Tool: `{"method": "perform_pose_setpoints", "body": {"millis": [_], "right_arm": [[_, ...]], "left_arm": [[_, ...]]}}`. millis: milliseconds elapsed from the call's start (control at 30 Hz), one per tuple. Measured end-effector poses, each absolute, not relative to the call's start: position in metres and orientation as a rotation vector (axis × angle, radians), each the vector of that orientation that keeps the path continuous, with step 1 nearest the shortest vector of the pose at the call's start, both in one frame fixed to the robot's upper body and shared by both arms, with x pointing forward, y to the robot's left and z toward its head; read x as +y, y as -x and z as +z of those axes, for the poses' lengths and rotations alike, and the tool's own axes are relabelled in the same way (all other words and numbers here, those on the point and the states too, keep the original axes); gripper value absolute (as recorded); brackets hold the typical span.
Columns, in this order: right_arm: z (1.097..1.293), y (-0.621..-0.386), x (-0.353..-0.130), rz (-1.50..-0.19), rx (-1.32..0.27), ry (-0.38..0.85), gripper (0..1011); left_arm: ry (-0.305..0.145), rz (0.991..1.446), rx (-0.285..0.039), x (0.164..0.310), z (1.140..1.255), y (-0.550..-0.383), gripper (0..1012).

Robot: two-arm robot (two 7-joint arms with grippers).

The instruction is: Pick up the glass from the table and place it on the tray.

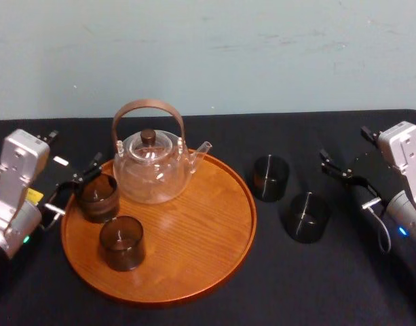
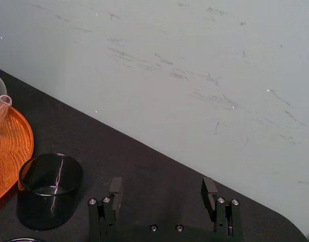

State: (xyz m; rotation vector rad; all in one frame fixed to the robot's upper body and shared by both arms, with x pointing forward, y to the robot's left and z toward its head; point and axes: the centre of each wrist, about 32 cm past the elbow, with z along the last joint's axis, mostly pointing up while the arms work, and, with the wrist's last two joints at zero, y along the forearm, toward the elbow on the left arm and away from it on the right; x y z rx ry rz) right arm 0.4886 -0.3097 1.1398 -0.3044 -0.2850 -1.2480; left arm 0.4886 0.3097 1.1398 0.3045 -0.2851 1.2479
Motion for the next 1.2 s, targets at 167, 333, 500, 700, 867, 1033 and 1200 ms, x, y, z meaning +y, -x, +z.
{"method": "perform_pose_setpoints", "body": {"millis": [167, 333, 500, 700, 867, 1033, 1200], "right_arm": [[1.1398, -0.4886, -0.3097, -1.248, -0.285, 0.304, 1002], [1.1398, -0.4887, -0.3097, -1.248, -0.285, 0.304, 1002], [1.1398, -0.4886, -0.3097, -1.248, -0.285, 0.304, 1002], [1.1398, -0.4886, -0.3096, -1.248, -0.285, 0.304, 1002], [1.1398, -0.4886, -0.3097, -1.248, -0.285, 0.304, 1003], [1.1398, -0.4886, -0.3097, -1.248, -0.285, 0.305, 1002], [1.1398, -0.4886, -0.3097, -1.248, -0.285, 0.304, 1002]], "left_arm": [[-0.304, 1.248, -0.285, 0.3096, 1.1398, -0.4886, 1001], [-0.304, 1.248, -0.285, 0.3097, 1.1398, -0.4886, 1001], [-0.304, 1.248, -0.285, 0.3097, 1.1398, -0.4886, 1001], [-0.305, 1.248, -0.285, 0.3097, 1.1398, -0.4886, 1002], [-0.304, 1.248, -0.285, 0.3097, 1.1398, -0.4886, 1001], [-0.305, 1.248, -0.285, 0.3097, 1.1398, -0.4886, 1001], [-0.304, 1.248, -0.285, 0.3097, 1.1398, -0.4886, 1001]]}}
